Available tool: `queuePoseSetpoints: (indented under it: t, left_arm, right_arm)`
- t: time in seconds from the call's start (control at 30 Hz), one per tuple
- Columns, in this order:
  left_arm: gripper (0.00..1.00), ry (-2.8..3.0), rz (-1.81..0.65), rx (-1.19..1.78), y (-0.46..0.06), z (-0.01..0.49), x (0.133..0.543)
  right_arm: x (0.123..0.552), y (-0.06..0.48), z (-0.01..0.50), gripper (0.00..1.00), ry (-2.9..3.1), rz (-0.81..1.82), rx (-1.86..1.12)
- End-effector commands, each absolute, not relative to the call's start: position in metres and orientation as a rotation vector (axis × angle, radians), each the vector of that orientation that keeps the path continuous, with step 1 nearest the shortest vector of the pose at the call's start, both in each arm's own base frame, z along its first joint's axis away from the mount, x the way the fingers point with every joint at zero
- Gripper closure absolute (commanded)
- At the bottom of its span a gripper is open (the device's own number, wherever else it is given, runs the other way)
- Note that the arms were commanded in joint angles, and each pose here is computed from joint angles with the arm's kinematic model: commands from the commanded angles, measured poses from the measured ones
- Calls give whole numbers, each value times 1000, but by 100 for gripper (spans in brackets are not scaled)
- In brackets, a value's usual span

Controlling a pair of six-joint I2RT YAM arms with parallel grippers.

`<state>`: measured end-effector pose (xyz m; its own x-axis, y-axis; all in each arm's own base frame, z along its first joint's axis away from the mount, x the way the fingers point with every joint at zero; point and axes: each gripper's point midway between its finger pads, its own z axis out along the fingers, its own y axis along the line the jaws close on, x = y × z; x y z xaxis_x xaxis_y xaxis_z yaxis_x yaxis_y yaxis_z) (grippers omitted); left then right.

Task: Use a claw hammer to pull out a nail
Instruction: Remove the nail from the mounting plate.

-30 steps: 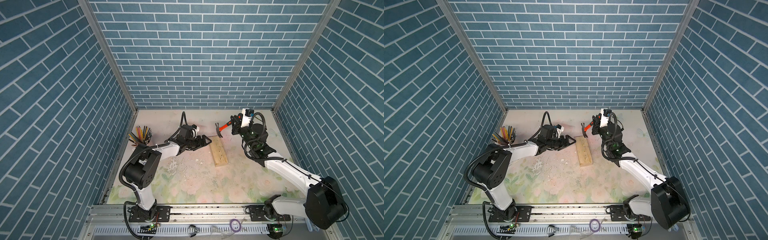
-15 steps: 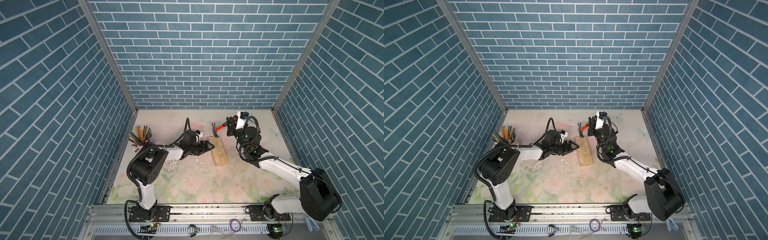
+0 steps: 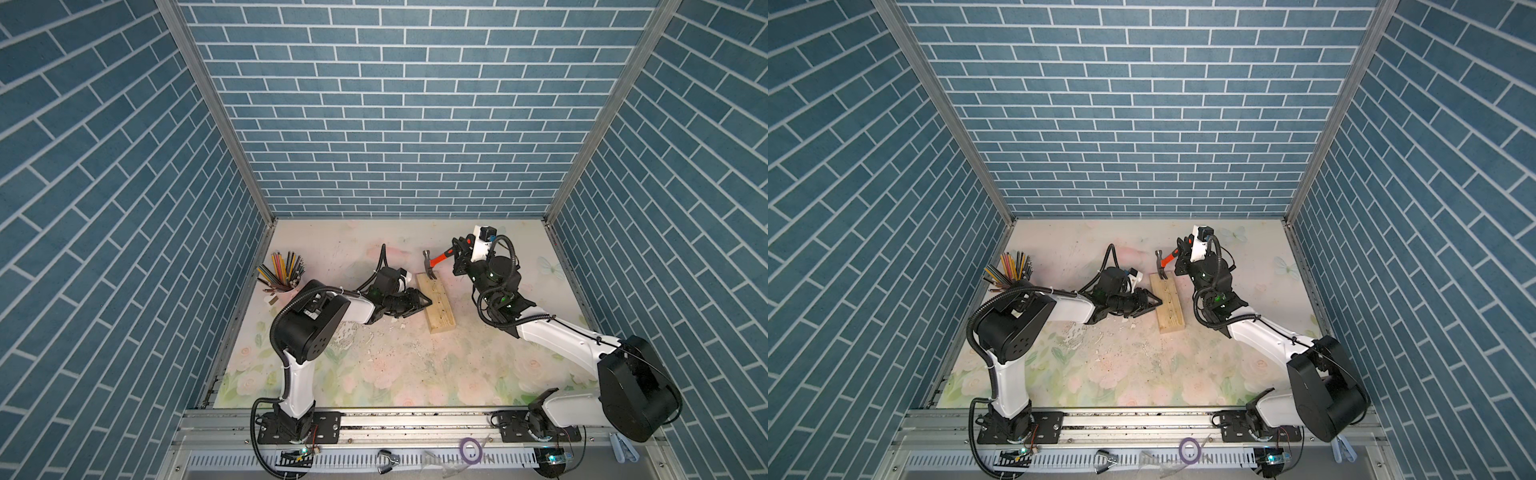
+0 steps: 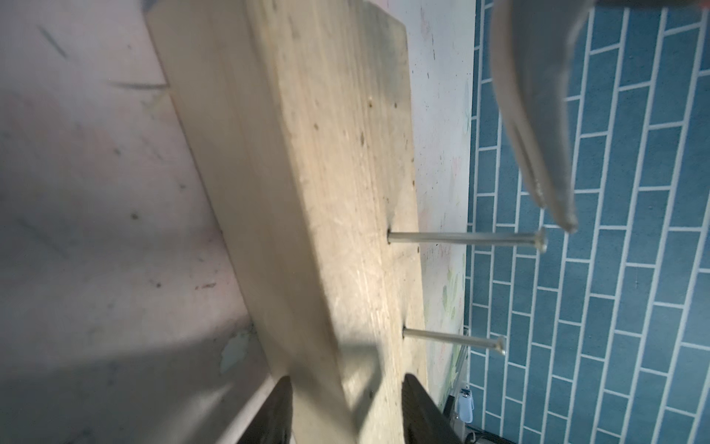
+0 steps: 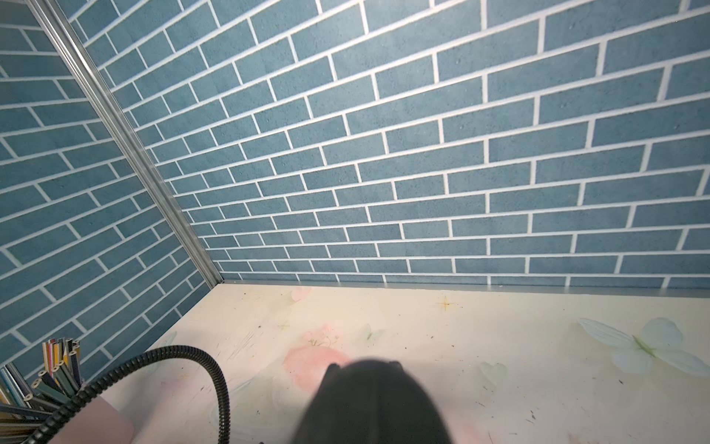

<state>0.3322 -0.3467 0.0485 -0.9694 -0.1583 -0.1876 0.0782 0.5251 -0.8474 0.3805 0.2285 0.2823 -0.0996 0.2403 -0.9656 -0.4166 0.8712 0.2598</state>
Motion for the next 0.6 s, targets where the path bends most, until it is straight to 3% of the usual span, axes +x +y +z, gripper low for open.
queuePoseSetpoints:
  t: [0.0,0.13,0.57]
  left_arm:
    - [60,2508,-1409,-97,-351,51,340]
    - [68,2560,-1353,-155,-345,37,338]
    - [69,2622,-1299,-241,-337,19,332]
  right_arm:
    - [377,226,322,100,1434,633,-65]
    - [378,231,315,100,1446,637,-78]
    - [372,242,299,100,1470,498,-153]
